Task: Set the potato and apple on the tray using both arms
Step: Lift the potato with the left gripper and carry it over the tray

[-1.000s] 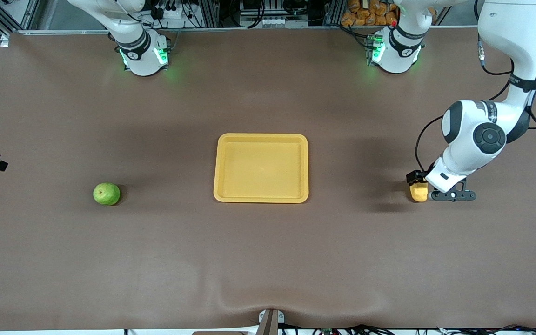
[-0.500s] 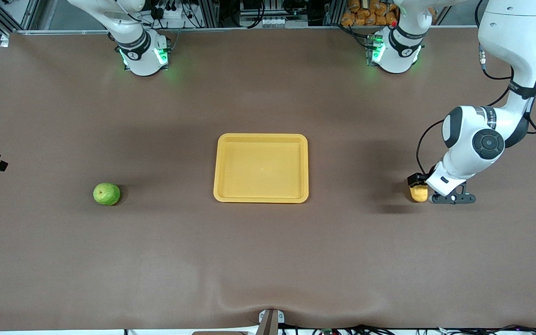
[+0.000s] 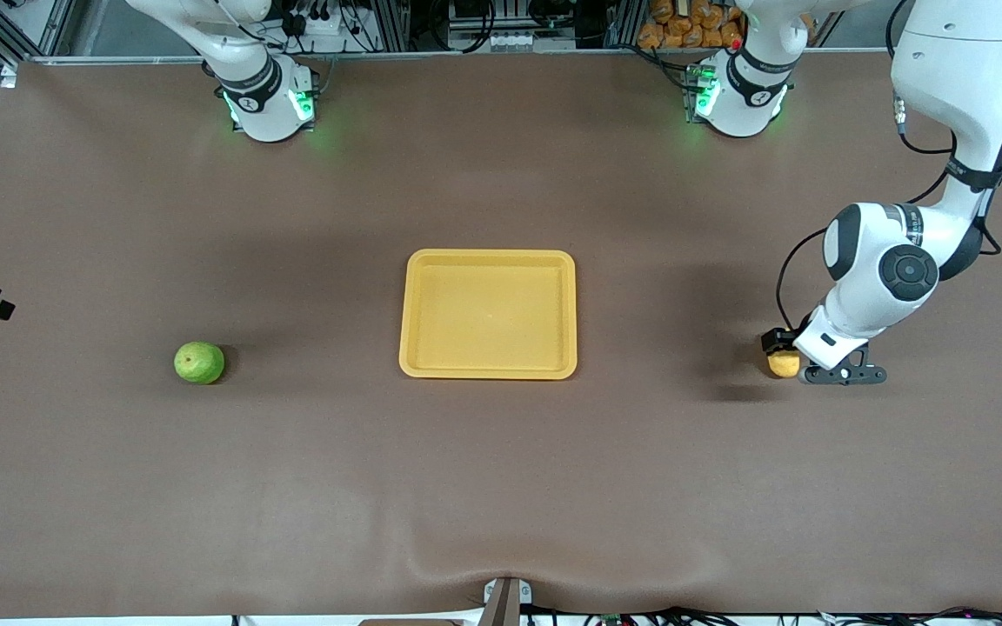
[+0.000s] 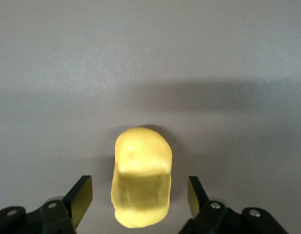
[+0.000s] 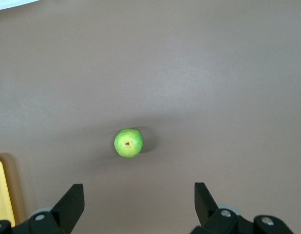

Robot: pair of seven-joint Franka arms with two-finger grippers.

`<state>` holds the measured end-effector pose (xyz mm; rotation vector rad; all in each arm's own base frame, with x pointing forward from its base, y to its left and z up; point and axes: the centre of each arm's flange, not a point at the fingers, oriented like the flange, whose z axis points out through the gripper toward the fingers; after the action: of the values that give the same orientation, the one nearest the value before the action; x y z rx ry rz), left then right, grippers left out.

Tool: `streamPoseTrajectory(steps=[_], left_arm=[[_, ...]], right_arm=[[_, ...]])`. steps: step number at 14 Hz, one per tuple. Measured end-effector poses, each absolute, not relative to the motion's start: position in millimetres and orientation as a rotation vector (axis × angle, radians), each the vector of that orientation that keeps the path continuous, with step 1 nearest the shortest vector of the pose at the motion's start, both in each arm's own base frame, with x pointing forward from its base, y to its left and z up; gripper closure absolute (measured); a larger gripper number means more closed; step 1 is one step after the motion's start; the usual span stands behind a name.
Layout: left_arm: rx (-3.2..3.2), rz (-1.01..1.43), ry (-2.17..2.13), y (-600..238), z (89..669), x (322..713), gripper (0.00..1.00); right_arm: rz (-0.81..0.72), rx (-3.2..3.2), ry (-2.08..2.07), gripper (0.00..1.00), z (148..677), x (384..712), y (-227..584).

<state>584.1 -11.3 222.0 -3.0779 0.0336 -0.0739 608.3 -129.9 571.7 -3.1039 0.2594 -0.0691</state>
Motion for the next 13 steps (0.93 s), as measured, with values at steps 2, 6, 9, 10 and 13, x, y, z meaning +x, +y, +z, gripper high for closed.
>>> streamPoseTrajectory(steps=[2,6,9,10,13], left_arm=[[-3.081,-0.076,0.035,-11.6,216.0,584.3,0.2],[-3.083,-0.077,0.035,-11.8,210.8,584.3,0.32],[-3.081,-0.071,0.034,-10.0,208.6,583.9,0.49],[-3.079,-0.073,0.039,-10.0,208.9,584.3,0.54],[-3.059,-0.084,0.085,-10.6,211.1,586.0,0.54]], right_arm=[[-0.069,-3.104,0.261,0.0,571.8,608.2,-130.4],[-0.069,-3.104,0.262,0.0,571.8,608.2,-130.8],[-0.07,-3.104,0.262,0.0,572.0,608.2,-130.8],[-0.071,-3.104,0.262,0.0,572.4,608.2,-130.8],[-0.092,-3.105,0.26,0.0,579.5,609.0,-130.3]])
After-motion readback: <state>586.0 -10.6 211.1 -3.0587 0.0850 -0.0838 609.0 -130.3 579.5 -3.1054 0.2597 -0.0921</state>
